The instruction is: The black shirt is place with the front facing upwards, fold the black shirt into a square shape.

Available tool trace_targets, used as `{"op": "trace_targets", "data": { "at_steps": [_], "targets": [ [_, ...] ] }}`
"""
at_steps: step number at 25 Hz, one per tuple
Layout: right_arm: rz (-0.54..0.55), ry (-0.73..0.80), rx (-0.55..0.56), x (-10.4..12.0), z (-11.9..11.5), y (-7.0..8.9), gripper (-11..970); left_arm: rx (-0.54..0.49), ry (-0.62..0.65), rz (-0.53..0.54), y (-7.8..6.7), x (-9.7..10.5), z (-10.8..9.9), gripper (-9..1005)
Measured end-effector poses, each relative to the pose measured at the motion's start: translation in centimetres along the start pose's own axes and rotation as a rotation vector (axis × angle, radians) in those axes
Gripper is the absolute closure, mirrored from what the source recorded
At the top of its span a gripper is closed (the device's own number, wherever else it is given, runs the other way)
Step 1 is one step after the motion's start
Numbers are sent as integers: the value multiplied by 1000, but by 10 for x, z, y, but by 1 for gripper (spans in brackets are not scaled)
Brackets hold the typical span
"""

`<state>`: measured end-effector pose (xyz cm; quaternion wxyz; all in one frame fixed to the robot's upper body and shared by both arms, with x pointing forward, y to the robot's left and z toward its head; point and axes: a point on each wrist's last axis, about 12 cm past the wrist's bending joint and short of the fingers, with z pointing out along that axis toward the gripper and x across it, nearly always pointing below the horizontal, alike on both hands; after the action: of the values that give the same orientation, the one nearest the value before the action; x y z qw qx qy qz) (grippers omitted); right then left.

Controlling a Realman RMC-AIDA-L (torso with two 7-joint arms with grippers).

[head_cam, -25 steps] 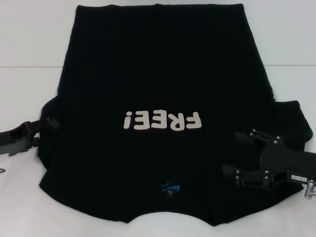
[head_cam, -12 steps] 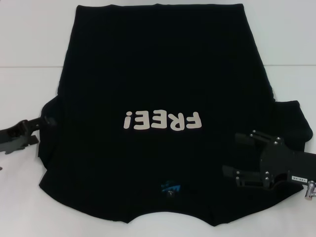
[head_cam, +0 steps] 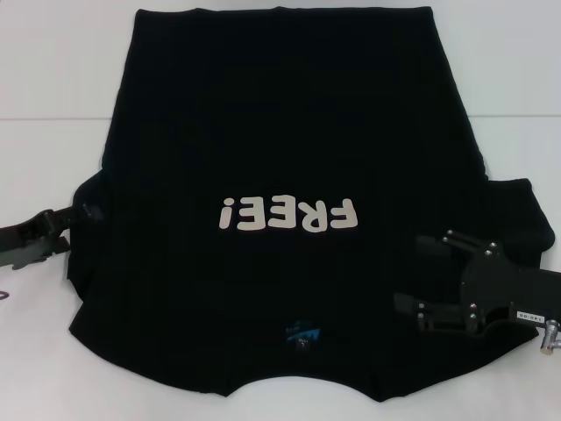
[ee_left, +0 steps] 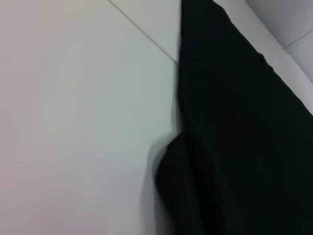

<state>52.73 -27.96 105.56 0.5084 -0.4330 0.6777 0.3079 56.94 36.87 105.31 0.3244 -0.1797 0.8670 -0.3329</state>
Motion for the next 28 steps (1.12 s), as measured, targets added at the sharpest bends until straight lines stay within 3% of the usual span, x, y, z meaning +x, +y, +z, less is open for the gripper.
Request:
{"op": "trace_targets", "data": {
  "at_steps": [18, 28],
  "targets": [
    [2, -11, -5, -1, -1, 1, 15, 27, 6, 14, -15, -1, 13, 69],
    [2, -13, -9, -1, -1, 1, 15, -17, -22, 26, -14, -4, 18, 114]
  ]
}}
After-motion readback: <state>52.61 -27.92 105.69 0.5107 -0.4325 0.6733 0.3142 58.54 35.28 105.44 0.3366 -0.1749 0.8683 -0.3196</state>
